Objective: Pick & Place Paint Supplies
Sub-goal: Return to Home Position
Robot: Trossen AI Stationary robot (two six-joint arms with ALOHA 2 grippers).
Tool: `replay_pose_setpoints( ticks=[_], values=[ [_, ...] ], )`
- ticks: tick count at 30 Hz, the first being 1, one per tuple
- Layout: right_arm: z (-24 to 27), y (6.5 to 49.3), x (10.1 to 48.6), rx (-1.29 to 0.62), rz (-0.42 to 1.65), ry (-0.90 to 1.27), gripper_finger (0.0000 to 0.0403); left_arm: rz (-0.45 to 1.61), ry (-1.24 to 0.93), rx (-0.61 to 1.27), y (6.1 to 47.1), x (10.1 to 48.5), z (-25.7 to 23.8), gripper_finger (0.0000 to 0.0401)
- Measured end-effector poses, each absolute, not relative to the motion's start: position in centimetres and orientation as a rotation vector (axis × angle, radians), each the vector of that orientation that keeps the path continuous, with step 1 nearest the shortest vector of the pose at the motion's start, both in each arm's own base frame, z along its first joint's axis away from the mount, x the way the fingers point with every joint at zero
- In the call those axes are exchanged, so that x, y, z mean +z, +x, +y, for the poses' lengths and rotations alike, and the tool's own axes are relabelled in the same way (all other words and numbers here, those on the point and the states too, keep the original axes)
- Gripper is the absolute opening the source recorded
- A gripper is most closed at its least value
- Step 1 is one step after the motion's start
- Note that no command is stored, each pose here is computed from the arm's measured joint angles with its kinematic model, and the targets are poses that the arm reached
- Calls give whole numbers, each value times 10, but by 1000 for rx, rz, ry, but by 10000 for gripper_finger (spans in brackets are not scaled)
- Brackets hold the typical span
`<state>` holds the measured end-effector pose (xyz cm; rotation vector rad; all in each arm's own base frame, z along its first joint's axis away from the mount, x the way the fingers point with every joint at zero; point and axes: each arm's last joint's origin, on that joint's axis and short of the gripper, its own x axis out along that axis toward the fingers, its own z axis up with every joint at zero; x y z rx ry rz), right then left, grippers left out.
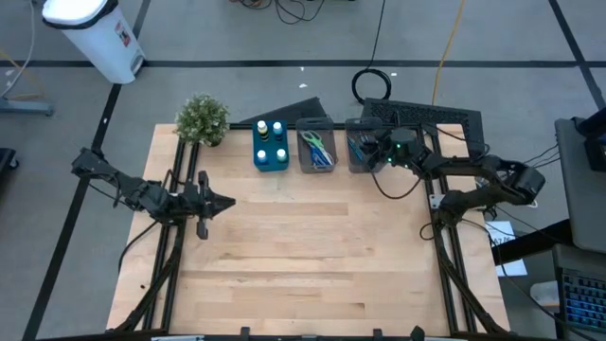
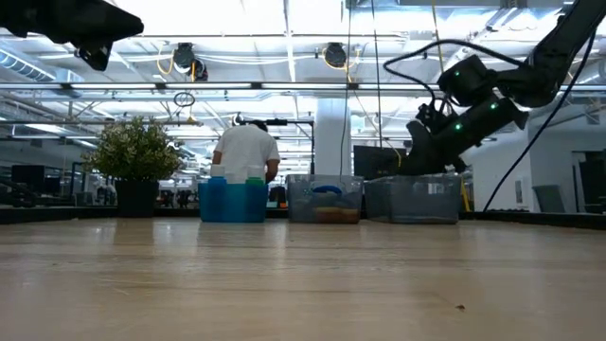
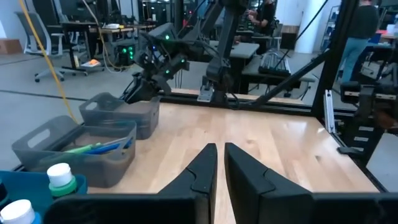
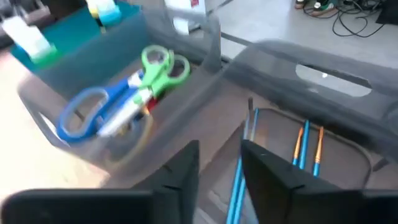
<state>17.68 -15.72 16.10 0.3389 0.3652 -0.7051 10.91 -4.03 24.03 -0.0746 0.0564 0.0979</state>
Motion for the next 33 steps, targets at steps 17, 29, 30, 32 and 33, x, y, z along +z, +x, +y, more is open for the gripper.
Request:
replay_pose_setpoints(
  ticks=[17, 29, 30, 32, 33],
  values=[
    [-96, 110, 213, -681, 263, 223, 218, 82, 12, 152, 95, 237, -32, 37],
    [-67, 87, 170, -598, -32, 131, 214, 51, -32, 59, 69, 235, -20, 37],
    [-65, 86, 172, -576, -46, 114, 215, 61, -31, 60, 68, 234, -19, 37],
    [-60, 86, 173, -535, -60, 80, 216, 70, -42, 69, 64, 231, -17, 37],
    [-58, 85, 173, -519, -54, 66, 216, 74, -54, 80, 62, 230, -16, 37]
  ],
)
